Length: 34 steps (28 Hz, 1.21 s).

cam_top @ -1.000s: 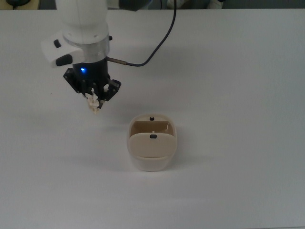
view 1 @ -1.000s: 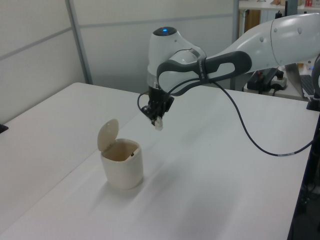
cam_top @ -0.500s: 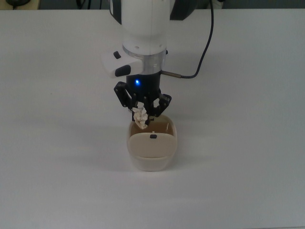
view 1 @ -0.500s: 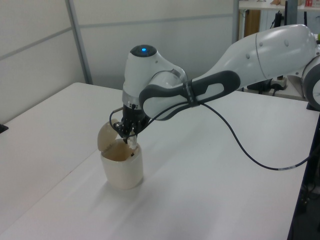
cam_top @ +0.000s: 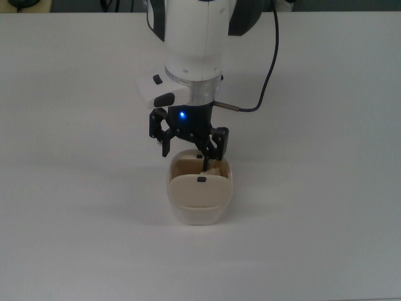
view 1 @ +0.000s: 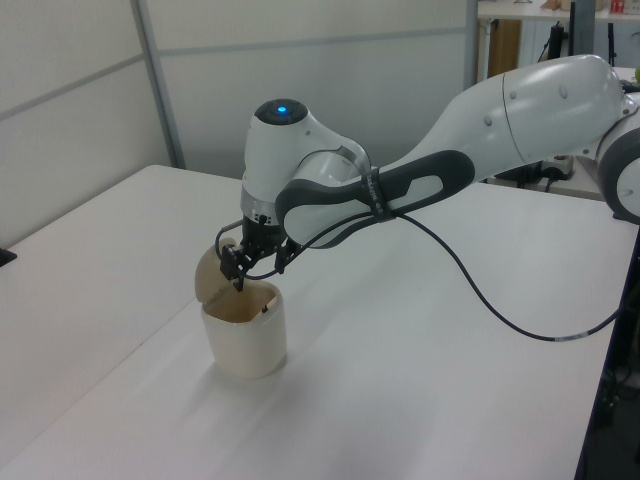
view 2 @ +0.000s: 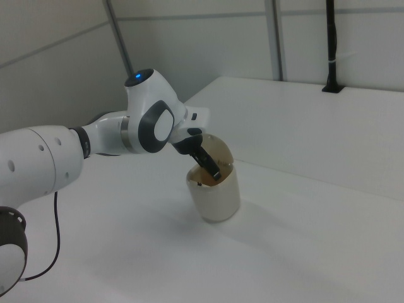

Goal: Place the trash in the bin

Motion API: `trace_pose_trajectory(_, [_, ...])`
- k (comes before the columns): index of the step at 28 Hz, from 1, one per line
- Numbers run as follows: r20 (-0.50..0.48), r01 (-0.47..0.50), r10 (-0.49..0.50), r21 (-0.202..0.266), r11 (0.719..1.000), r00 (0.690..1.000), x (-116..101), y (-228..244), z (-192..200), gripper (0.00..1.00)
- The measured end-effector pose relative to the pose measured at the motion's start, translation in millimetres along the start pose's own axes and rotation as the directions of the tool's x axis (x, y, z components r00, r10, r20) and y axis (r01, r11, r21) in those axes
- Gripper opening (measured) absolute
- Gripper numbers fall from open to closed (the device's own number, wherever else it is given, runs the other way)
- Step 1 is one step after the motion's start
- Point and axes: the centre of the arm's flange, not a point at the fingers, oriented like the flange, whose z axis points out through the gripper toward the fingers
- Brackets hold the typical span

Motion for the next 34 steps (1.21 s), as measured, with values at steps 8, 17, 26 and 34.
trace_pose_trajectory(8, [0.165,0.144,-0.124,-0.111,0.983,0.978,-13.8,16.8,-20.1,1.0])
trace_pose_trajectory(17, [0.349,0.264,-0.2,-0.148,0.953,0.916,-24.6,58.2,-64.5,1.0])
trace_pose_trajectory(26, [0.416,0.296,-0.226,-0.11,0.949,0.881,-9.4,139.1,-111.3,1.0])
trace_pose_trajectory(34, [0.422,0.308,-0.25,-0.074,0.948,0.871,-1.1,187.6,-135.1,1.0])
